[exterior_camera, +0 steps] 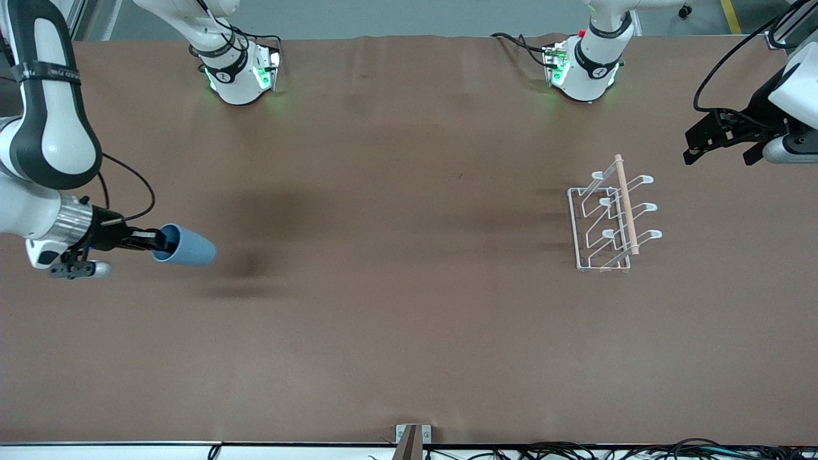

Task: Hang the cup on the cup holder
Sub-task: 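Lift the blue cup with the right gripper toward the table middle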

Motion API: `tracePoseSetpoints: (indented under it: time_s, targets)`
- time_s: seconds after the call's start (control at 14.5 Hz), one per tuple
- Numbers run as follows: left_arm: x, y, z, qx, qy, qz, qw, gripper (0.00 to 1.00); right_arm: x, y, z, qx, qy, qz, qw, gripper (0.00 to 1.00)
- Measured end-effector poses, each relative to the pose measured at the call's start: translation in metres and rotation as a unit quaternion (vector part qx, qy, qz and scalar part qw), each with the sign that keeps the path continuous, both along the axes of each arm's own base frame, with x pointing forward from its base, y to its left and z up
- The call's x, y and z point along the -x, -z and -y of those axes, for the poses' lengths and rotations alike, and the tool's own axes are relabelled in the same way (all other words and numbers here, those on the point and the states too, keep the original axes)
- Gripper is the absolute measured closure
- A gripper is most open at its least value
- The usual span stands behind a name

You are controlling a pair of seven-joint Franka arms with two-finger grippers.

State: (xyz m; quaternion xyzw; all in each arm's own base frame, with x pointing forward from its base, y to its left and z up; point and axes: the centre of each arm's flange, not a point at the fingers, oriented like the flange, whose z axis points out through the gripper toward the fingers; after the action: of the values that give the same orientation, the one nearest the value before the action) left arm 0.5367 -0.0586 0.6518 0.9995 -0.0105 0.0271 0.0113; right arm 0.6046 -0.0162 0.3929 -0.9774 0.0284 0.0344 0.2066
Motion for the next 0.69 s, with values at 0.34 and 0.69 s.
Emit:
tracePoseSetpoints:
  time_s: [0.34, 0.69]
  targets:
    - [0.0, 0.0, 0.001, 0.0, 0.001, 0.0, 1.0, 0.0, 0.027, 0.011, -0.115, -0.154, 0.001, -0.05, 0.987, 0.96]
    - [0.0, 0.0, 0.001, -0.001, 0.001, 0.0, 1.0, 0.0, 0.072, 0.003, -0.234, -0.29, -0.001, -0.099, 0.952, 0.96]
